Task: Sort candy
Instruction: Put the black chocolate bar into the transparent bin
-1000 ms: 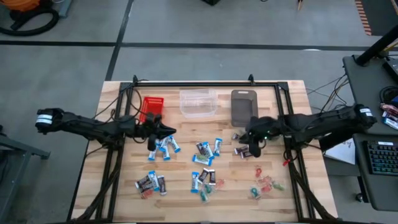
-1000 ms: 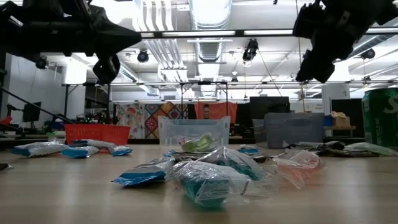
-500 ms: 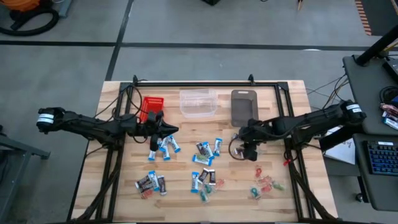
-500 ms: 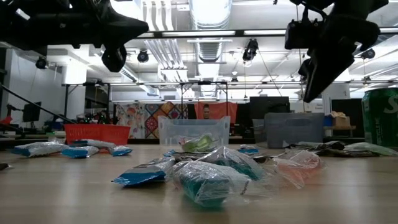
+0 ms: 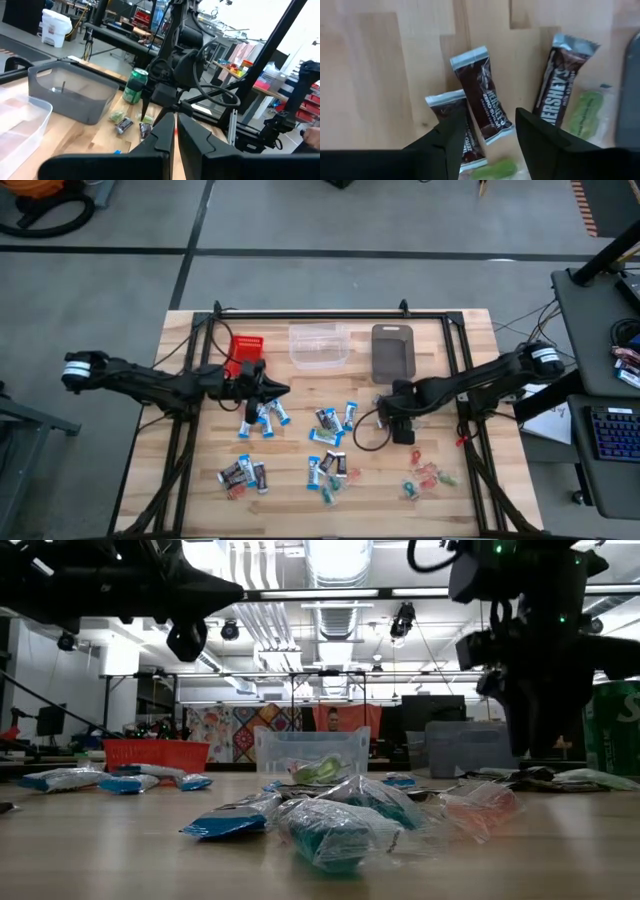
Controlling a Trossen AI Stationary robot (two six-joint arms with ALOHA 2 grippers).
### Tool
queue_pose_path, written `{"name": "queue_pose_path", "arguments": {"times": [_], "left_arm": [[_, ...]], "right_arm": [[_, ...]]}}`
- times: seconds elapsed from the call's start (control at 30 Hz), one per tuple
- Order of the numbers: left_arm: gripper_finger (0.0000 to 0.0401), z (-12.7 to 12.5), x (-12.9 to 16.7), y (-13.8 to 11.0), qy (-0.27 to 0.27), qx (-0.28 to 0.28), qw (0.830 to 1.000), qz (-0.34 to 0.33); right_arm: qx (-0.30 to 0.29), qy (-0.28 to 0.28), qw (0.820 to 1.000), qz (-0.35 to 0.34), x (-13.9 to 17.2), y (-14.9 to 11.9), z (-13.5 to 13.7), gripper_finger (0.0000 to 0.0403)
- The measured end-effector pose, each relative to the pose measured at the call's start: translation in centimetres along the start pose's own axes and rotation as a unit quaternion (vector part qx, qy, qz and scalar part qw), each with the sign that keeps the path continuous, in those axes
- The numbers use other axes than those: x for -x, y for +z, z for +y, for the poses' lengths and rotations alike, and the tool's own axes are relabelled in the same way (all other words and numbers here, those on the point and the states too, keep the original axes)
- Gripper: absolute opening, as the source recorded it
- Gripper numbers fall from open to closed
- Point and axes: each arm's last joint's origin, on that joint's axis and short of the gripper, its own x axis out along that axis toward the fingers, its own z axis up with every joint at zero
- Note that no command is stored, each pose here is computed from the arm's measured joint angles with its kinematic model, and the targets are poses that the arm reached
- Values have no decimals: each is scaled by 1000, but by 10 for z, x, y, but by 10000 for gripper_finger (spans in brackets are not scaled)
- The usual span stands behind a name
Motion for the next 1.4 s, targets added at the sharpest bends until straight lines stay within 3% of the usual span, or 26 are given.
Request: {"name": "queue_pose_path", "arguments": {"times": [0.3, 0.6, 0.7, 0.87, 1.0, 1.2, 1.4], "left_arm": [[4, 1, -4, -3, -1, 17, 1000, -1], [4, 1, -4, -3, -2, 36, 999, -3], [4, 1, -4, -2, -4, 41, 999, -7], [4, 1, -4, -2, -4, 41, 999, -9], [4, 1, -4, -2, -4, 41, 999, -8], [4, 1, -4, -2, 1, 26, 1000, -9], [4, 1, -5, -3, 2, 44, 999, -6]], "right_arm": [[11, -7, 999, 36, -21, 3, 2, 116], [26, -3, 999, 32, -29, 7, 3, 21], [24, -6, 999, 22, -22, 8, 3, 18], [19, -6, 999, -44, 6, 25, 3, 15], [16, -48, 992, -118, 33, 44, 1, 14], [9, -137, 961, -240, 56, 80, -22, 13], [-51, -173, 920, -348, 54, 111, -71, 13]]}}
